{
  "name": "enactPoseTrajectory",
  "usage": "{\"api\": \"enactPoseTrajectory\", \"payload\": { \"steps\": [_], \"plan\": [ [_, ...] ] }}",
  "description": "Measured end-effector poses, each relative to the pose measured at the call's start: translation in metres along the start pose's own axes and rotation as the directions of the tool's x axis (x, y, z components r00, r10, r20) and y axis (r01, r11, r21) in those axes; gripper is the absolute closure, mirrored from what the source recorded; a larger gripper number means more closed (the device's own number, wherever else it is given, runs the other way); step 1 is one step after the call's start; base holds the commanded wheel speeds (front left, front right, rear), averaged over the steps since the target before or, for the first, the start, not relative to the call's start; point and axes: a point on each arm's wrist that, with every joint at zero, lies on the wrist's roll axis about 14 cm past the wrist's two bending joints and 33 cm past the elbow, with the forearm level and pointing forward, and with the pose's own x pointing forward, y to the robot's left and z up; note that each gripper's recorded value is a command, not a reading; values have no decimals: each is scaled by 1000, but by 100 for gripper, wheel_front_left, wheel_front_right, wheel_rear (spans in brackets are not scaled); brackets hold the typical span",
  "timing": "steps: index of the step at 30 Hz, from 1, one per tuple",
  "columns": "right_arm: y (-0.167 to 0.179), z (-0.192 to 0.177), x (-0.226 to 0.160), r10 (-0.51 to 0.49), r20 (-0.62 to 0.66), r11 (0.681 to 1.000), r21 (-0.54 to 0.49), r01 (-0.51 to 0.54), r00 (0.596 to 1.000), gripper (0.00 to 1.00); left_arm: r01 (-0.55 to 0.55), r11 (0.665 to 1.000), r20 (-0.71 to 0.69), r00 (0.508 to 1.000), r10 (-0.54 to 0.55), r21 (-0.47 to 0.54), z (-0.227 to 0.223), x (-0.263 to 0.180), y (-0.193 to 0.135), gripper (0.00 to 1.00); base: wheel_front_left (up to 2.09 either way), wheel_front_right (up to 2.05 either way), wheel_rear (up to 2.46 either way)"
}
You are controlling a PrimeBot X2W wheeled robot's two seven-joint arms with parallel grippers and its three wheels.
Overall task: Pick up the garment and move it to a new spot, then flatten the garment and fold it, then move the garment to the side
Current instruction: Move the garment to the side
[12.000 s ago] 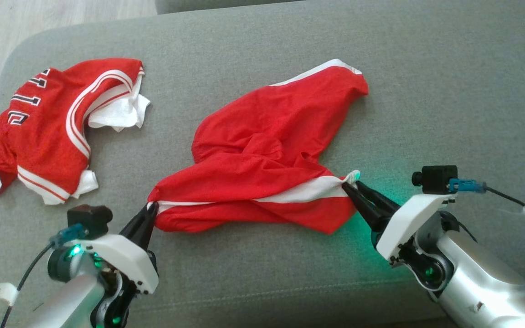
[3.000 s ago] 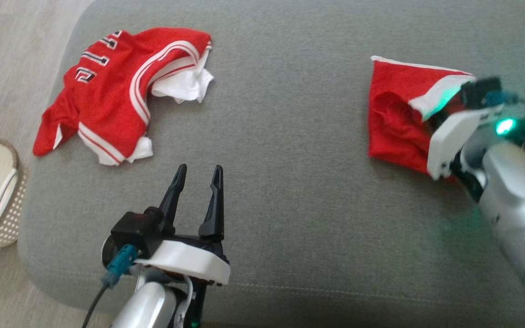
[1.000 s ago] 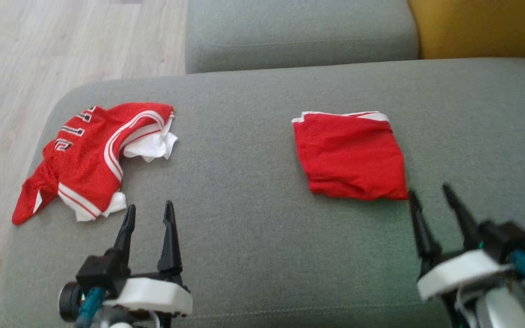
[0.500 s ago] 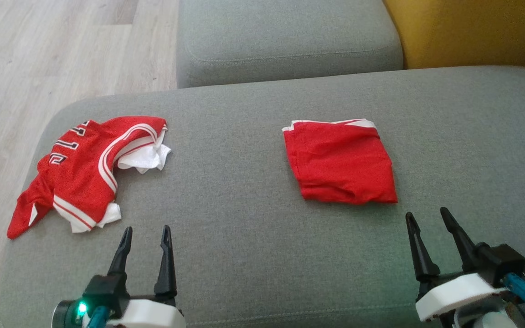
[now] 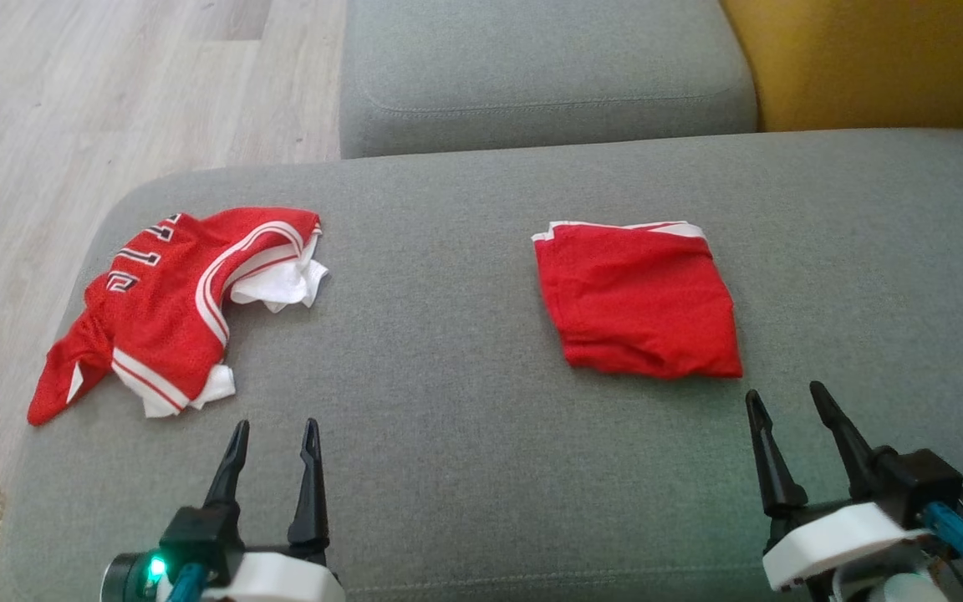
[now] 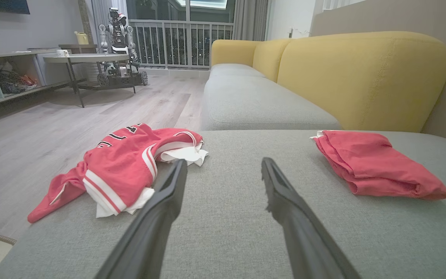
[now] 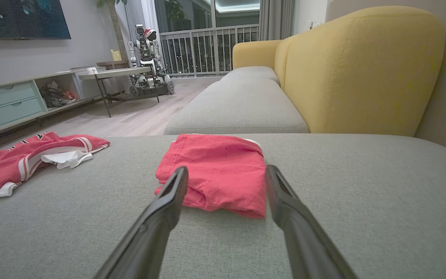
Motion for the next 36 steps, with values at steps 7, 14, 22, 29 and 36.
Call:
{"api": "enactPoseTrajectory", "payload": {
  "steps": [7, 14, 22, 29, 36],
  "plan": [
    [2, -4, 4, 8, -11, 1000, 0, -8, 1000, 0, -21, 1000, -9, 1000, 21, 2, -3, -2, 6, 0, 0, 0, 0],
    [7, -27, 11, 19, -81, 999, 47, -15, 997, 0, -35, 999, -33, 999, 35, 0, -9, -2, 9, 0, 0, 0, 0],
    [-12, -39, 68, 20, -151, 980, 201, 11, 988, 0, -12, 1000, -74, 997, 11, -12, -20, 6, -2, 0, 0, 0, 0],
    [-37, -73, 117, 12, -362, 949, 296, 103, 932, 0, -1, 1000, -73, 997, 0, -8, -22, 32, -5, 0, 0, 0, 0],
    [-50, -97, 147, 11, -483, 935, 315, 162, 876, 0, -6, 1000, -98, 995, 6, -3, -30, 38, -4, 0, 0, 0, 0]
  ]
}}
